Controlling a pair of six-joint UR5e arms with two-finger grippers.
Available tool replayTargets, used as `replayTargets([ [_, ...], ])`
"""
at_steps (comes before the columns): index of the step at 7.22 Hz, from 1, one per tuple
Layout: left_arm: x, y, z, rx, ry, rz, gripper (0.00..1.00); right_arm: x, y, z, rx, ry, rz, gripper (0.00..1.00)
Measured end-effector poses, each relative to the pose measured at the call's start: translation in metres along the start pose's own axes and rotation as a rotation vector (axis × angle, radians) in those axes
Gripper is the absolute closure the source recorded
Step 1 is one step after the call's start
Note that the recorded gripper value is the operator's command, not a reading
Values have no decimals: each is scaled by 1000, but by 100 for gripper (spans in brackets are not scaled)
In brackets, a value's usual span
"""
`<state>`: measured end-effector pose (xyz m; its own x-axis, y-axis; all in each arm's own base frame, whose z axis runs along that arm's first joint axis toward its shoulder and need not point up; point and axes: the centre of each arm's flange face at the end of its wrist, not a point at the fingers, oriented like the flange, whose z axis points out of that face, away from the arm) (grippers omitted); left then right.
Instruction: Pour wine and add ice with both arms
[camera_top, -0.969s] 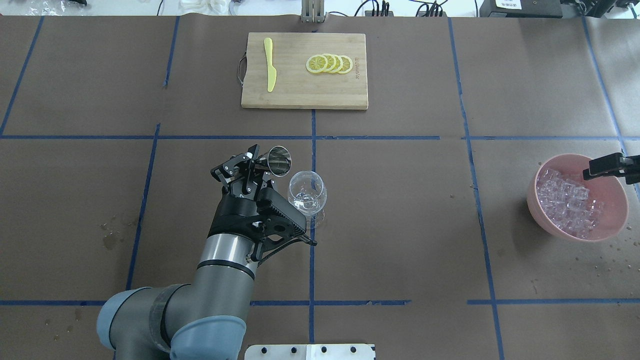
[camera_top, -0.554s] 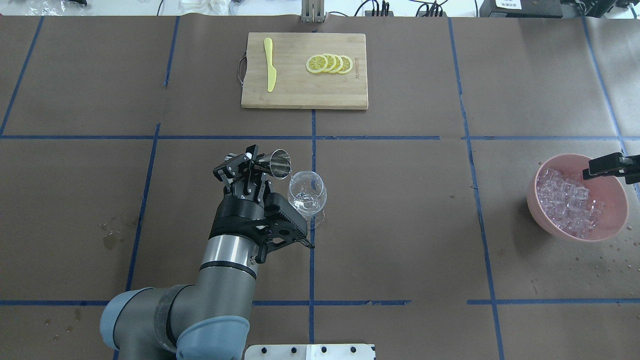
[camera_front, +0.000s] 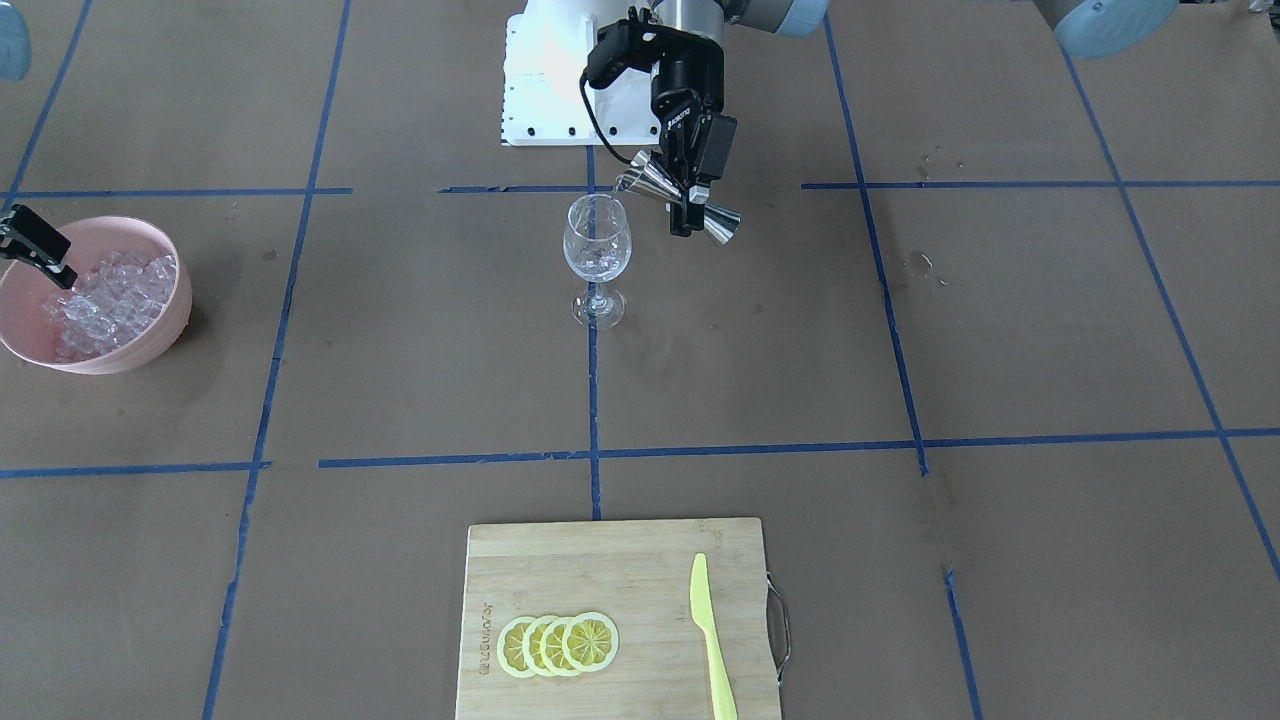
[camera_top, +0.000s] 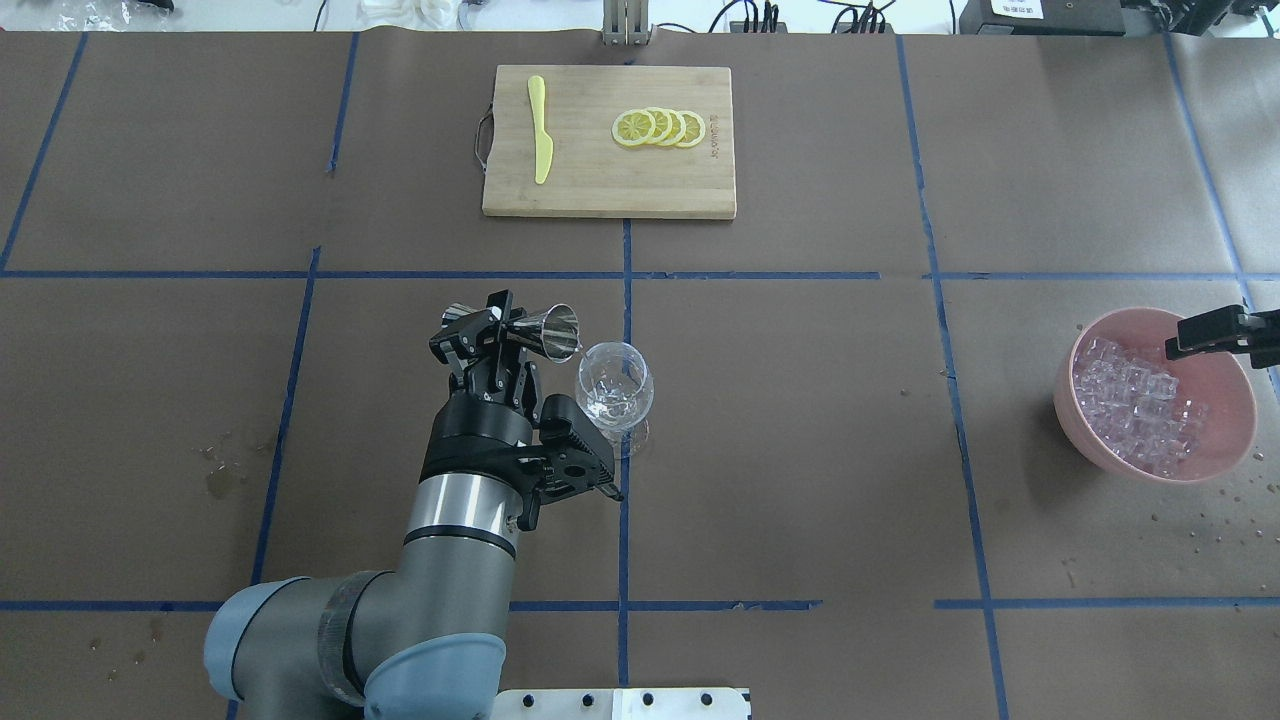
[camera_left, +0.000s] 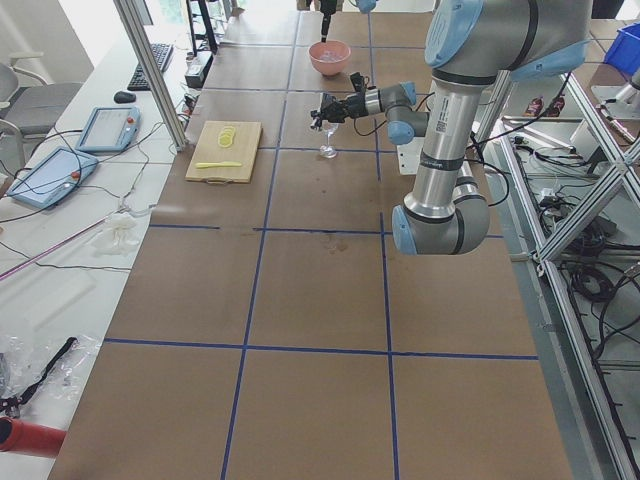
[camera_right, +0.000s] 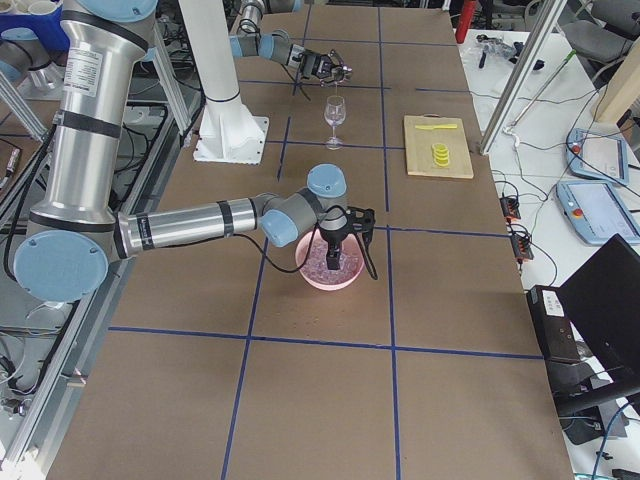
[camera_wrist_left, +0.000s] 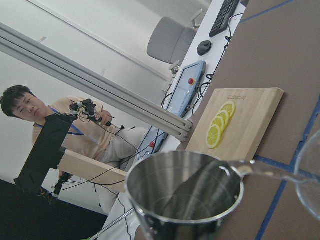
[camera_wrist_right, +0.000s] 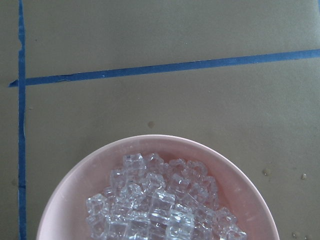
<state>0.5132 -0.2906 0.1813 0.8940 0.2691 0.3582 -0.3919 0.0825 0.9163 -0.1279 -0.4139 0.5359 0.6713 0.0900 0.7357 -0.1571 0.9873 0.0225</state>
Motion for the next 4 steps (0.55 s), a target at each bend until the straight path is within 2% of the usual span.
replayTargets([
  [4, -1, -2, -1, 1, -32, 95, 100, 3, 0, 4, -6, 5, 7, 0],
])
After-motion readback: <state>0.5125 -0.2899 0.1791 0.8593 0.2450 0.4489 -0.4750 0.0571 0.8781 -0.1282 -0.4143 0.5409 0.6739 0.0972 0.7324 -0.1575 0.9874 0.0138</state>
